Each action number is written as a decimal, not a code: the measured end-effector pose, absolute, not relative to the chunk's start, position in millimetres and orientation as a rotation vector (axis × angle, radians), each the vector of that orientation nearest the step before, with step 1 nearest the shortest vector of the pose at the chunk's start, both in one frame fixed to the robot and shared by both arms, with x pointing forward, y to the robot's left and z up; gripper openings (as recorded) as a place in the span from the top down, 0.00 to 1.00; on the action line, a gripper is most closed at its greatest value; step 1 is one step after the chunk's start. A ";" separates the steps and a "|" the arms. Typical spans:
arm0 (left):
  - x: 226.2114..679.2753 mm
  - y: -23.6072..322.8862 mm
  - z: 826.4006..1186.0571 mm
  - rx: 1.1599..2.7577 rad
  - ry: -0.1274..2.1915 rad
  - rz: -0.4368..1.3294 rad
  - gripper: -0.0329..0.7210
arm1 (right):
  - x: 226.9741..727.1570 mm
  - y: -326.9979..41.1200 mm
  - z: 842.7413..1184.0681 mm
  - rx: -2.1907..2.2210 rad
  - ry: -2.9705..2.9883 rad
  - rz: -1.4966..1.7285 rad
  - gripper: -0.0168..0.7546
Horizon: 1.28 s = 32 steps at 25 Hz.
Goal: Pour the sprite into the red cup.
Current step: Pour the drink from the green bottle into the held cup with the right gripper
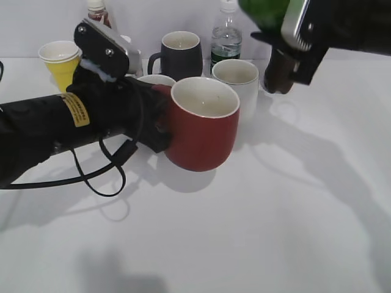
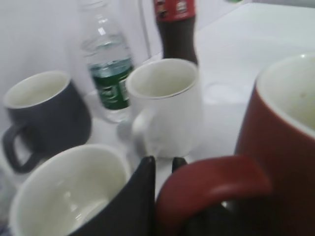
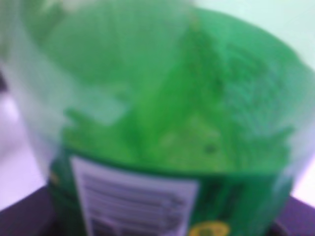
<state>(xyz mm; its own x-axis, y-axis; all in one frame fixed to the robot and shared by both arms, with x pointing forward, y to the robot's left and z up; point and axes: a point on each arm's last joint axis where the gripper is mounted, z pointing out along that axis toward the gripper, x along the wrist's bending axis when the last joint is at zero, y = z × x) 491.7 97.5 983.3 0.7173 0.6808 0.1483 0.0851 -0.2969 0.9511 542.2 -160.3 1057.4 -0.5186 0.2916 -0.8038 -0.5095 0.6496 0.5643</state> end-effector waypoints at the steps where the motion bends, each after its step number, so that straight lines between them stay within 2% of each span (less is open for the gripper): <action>1: 491.1 96.8 983.1 1.802 0.598 0.660 0.86 | 541.4 -160.1 1055.7 -0.211 1.880 0.982 0.40; 11: 489.0 94.2 983.3 1.808 0.556 0.659 0.86 | 538.4 -162.8 1042.6 -0.453 1.957 0.769 0.40; 19: 476.7 101.0 971.7 1.777 0.540 0.642 0.86 | 537.5 -164.7 1037.7 -0.559 1.974 0.676 0.40; 32: 471.1 97.3 972.2 1.774 0.458 0.610 0.86 | 536.6 -165.6 1035.0 -0.718 1.937 0.567 0.40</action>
